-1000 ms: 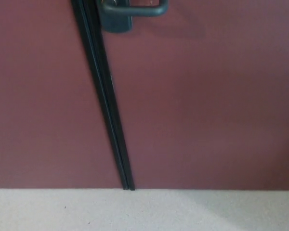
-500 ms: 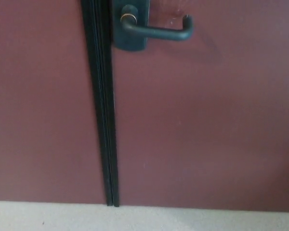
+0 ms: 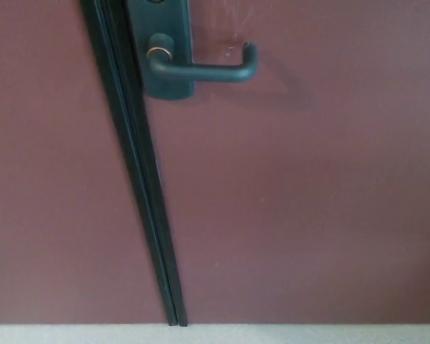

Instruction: The robot walks towards the door handle and put its right hand on it and twist the handle

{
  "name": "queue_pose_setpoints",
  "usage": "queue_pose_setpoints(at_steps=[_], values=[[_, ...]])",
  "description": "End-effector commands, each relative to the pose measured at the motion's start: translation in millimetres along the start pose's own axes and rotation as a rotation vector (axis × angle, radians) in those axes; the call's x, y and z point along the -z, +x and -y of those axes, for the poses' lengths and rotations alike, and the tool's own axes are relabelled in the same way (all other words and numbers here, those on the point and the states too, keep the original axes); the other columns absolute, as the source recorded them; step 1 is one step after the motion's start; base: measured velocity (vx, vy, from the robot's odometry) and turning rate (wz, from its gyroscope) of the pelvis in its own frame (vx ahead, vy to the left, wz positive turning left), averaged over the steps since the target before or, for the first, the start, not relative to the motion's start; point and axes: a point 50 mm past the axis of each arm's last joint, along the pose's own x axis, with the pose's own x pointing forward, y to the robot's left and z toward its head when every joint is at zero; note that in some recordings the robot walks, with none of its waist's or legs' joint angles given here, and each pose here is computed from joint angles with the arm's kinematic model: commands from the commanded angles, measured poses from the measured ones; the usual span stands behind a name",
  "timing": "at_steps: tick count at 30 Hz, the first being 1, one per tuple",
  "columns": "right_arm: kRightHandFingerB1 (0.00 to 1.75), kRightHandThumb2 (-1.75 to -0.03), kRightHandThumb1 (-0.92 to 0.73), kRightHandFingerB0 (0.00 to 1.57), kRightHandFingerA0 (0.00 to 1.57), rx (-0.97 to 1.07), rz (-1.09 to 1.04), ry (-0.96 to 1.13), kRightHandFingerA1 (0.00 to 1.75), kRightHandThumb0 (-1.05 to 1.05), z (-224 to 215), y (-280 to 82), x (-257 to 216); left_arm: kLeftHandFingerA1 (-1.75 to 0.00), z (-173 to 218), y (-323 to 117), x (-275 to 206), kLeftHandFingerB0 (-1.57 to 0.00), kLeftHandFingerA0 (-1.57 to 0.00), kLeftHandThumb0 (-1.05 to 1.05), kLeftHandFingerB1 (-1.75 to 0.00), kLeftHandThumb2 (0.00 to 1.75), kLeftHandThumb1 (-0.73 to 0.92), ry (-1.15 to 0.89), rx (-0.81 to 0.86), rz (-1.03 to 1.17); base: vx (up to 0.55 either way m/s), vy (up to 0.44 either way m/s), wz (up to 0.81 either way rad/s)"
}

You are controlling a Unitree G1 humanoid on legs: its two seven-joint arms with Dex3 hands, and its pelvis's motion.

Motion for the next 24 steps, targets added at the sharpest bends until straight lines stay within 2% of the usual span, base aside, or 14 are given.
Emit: queue_pose_setpoints(at_steps=[1,5,9,10,24], values=[[0.47,-0.74,-0.57,0.48,0.68,-0.014,0.002,-0.011,0.56,-0.33,-2.4,0.0,-0.7,-0.56,-3.6,-0.4,0.5,-0.17,-0.34,-0.01,-0.47,0.93,0.55,0.02,-0.003,-0.005,0.04,0.21,-0.02],[0.48,-0.74,-0.57,0.48,0.68,-0.015,-0.006,0.002,0.56,-0.34,-2.3,0.1,-0.3,-0.55,-3.6,-0.5,0.5,-0.18,-0.32,-0.01,-0.47,0.93,0.56,0.008,0.001,-0.003,0.0,0.474,-0.02],[0.48,-0.74,-0.57,0.48,0.67,-0.009,-0.001,-0.021,0.56,-0.34,-2.9,0.0,-0.6,-0.56,-3.9,-0.3,-1.1,-0.18,-0.35,0.0,-0.47,0.93,0.56,0.021,0.0,0.006,0.07,0.123,0.05],[0.48,-0.75,-0.57,0.48,0.67,-0.011,-0.002,-0.023,0.55,-0.34,-3.0,0.0,-0.5,-0.42,-3.8,-0.3,-1.2,-0.3,-0.46,-0.01,-0.34,0.61,0.75,0.023,0.001,0.005,0.09,0.07,-0.02],[0.48,-0.75,-0.58,0.47,0.69,-0.024,0.0,0.009,0.56,-0.34,-3.0,0.6,-2.5,-0.43,-4.0,0.2,-2.1,-0.31,-0.46,-0.01,-0.35,0.61,0.75,0.036,0.007,0.004,0.0,-0.009,0.01]])
